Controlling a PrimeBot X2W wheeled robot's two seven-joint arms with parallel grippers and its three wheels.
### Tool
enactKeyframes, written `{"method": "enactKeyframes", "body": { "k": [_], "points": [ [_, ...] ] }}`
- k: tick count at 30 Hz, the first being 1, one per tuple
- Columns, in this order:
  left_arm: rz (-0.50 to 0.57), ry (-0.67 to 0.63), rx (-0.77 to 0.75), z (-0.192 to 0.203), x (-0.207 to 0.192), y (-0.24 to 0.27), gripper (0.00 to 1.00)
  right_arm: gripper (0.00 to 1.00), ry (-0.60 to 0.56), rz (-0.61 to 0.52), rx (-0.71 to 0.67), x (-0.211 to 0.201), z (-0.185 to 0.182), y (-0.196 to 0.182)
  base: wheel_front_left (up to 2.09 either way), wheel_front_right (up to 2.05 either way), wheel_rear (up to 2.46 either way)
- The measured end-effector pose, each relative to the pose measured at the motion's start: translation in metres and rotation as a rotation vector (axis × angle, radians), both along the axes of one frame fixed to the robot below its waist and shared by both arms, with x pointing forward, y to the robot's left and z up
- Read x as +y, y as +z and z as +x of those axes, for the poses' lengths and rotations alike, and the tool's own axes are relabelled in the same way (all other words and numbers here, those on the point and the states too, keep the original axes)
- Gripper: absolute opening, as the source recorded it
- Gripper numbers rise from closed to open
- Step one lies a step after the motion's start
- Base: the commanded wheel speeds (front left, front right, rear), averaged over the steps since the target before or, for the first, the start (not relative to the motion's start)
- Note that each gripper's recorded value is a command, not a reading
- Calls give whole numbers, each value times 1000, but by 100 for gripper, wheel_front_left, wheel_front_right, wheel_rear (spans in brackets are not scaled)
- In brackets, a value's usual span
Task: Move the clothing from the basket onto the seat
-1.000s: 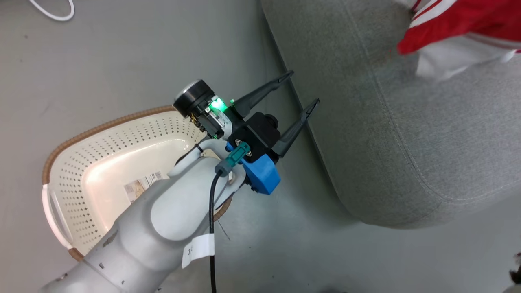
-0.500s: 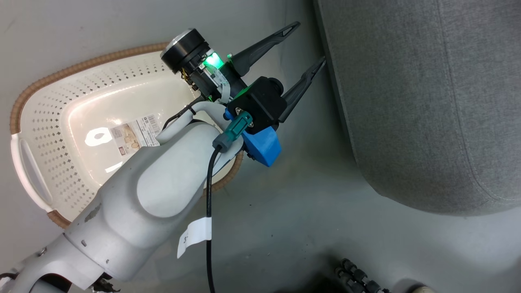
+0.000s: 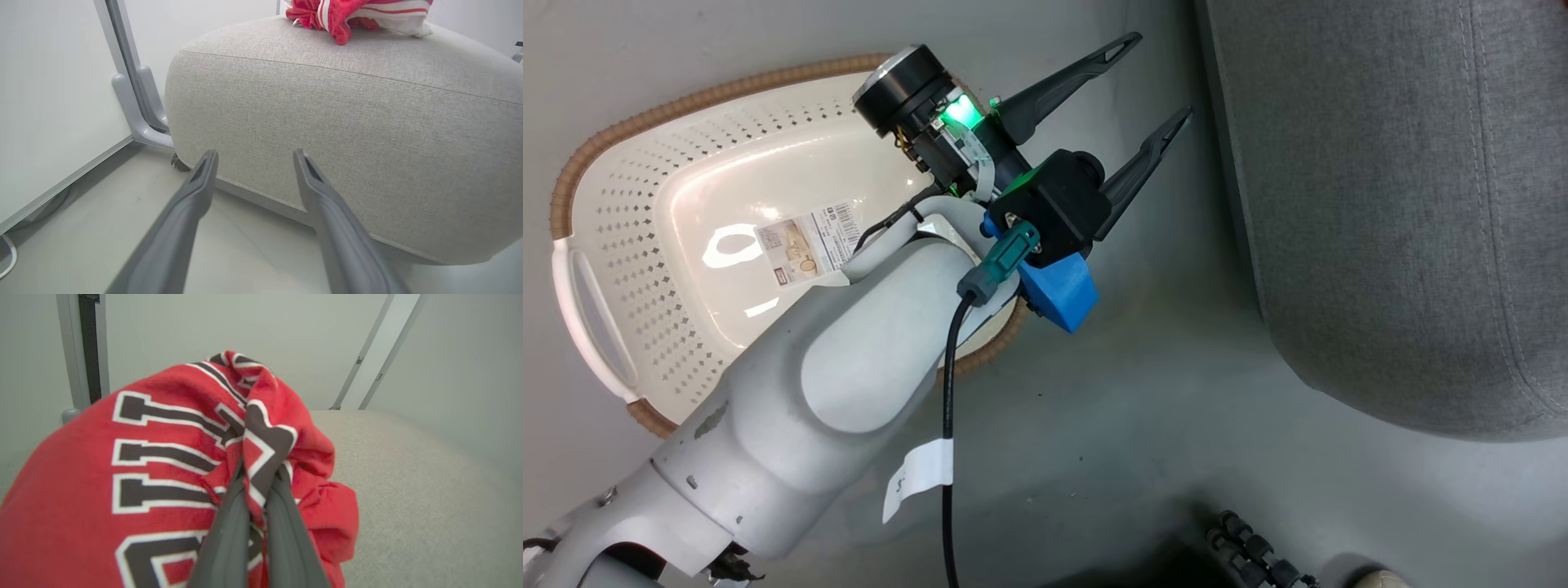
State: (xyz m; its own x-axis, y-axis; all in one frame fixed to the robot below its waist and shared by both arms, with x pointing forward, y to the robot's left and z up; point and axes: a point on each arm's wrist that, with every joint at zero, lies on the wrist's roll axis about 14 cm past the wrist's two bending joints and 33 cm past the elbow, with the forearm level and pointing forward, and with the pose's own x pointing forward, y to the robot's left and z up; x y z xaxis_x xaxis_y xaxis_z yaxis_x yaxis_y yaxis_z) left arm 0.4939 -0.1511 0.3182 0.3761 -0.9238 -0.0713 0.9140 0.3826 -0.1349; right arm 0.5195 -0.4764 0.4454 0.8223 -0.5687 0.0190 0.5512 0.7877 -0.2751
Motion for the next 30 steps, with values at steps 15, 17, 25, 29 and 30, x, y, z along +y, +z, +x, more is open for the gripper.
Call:
{"method": "enactKeyframes", "body": {
  "k": [15, 17, 25, 29, 30],
  "points": [
    [-31, 94, -43, 5, 10, 53, 100, 100, 30, -87, -60, 15, -56, 54, 0, 0, 0],
    [-41, 127, -49, 7, 14, 67, 100, 100, 50, -93, -85, 23, -63, 66, 0, 0, 0],
    [-100, 343, -94, 22, 59, 130, 100, 100, 234, -71, -207, 92, -61, 105, 0, 0, 0],
    [-105, 470, -112, 25, 95, 152, 100, 100, 361, -35, -247, 137, -54, 116, 0, 0, 0],
    [-105, 505, -114, 26, 105, 156, 100, 100, 388, -24, -256, 147, -52, 118, 0, 0, 0]
  ]
}}
